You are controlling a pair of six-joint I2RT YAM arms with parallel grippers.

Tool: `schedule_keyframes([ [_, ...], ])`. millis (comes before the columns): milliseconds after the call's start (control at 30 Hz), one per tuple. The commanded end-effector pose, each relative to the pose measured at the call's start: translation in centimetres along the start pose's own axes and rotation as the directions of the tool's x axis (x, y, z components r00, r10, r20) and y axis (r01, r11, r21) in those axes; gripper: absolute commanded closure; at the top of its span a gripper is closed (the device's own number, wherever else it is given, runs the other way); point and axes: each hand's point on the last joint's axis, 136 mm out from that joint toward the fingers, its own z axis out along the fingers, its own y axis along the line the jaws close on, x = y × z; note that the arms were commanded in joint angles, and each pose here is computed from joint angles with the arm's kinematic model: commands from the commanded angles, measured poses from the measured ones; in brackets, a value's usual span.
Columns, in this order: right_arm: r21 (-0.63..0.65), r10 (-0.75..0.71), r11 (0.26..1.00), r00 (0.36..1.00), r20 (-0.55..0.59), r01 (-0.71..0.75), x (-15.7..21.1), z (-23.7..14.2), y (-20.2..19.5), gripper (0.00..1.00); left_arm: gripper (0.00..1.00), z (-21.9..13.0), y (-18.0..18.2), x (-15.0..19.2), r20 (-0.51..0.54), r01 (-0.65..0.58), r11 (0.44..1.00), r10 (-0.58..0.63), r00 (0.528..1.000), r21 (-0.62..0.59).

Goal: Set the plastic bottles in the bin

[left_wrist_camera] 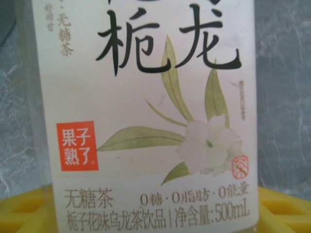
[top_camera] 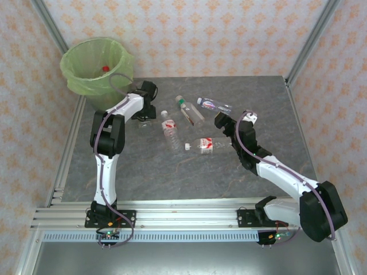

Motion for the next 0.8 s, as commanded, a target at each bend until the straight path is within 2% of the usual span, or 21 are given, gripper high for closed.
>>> schedule_keyframes([
  [0, 0.017, 0.003, 1.0, 1.0, 0.03, -0.004, -0.6, -0.3, -0.6, 0.01, 0.31, -3.5, -0.1, -0.9, 0.089, -0.036, 0.999, 0.038, 0.995, -0.019],
  [267, -0.01, -0.003, 1.0, 1.0, 0.012, 0.003, -0.3, -0.3, -0.1, 0.01, 0.4, -6.3, -1.0, -0.6, 0.141, -0.071, 0.997, 0.065, 0.988, 0.037],
  [400, -0.083, -0.035, 0.996, 0.999, -0.021, 0.033, 0.0, -0.3, 1.5, 0.01, 0.47, -7.9, -1.2, -0.9, 0.172, -0.074, 0.995, 0.061, 0.983, 0.065],
  [633, -0.227, -0.108, 0.971, 0.987, -0.116, 0.079, 1.1, -0.1, 5.0, 0.01, 0.66, -11.5, -1.8, -1.6, 0.243, -0.079, 0.987, 0.042, 0.969, 0.142],
  [767, -0.258, -0.14, 0.961, 0.978, -0.154, 0.097, 2.1, 0.5, 6.2, 0.01, 0.77, -14.5, -1.9, -2.1, 0.295, -0.089, 0.977, 0.028, 0.955, 0.195],
])
